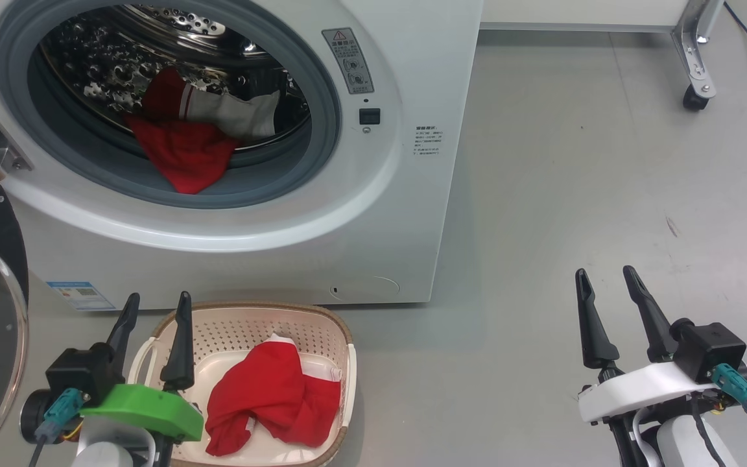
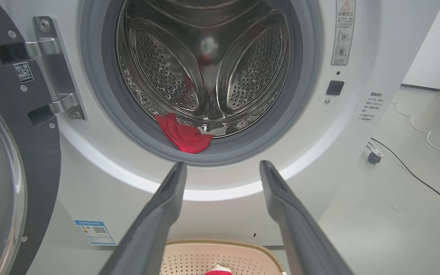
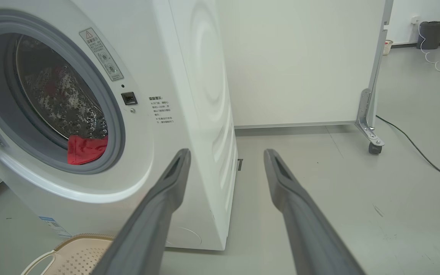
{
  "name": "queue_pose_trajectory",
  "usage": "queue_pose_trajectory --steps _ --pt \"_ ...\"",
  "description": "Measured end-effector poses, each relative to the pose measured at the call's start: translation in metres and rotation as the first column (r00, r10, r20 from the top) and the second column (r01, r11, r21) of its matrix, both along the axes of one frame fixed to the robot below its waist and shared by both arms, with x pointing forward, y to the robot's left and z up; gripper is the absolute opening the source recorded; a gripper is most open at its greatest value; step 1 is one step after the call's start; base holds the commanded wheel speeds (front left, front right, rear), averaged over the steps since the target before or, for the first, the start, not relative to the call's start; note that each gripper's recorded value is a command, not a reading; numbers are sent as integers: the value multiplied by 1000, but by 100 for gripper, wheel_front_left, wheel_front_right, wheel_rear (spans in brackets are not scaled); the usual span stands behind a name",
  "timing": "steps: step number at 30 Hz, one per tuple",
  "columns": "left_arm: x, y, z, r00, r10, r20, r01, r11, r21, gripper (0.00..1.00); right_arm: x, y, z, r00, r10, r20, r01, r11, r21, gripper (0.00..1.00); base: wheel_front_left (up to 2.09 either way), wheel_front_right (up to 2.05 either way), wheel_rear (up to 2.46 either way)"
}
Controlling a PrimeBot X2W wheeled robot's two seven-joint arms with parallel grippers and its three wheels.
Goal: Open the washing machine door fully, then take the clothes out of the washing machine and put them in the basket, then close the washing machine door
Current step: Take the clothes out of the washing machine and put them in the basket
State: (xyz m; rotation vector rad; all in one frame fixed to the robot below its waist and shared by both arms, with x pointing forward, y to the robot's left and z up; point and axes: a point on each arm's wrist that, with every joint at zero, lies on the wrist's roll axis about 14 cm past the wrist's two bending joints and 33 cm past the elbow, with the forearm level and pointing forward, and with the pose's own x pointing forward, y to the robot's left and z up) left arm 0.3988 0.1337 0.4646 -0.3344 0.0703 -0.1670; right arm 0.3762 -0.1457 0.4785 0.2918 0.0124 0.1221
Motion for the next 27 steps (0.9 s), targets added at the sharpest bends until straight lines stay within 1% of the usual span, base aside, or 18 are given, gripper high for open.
queue_pose_trajectory --steps 27 --pt "2 -2 -5 1000 -7 -10 7 1000 3 100 1 -1 -4 1000 -2 -12 2 1000 1 100 0 0 0"
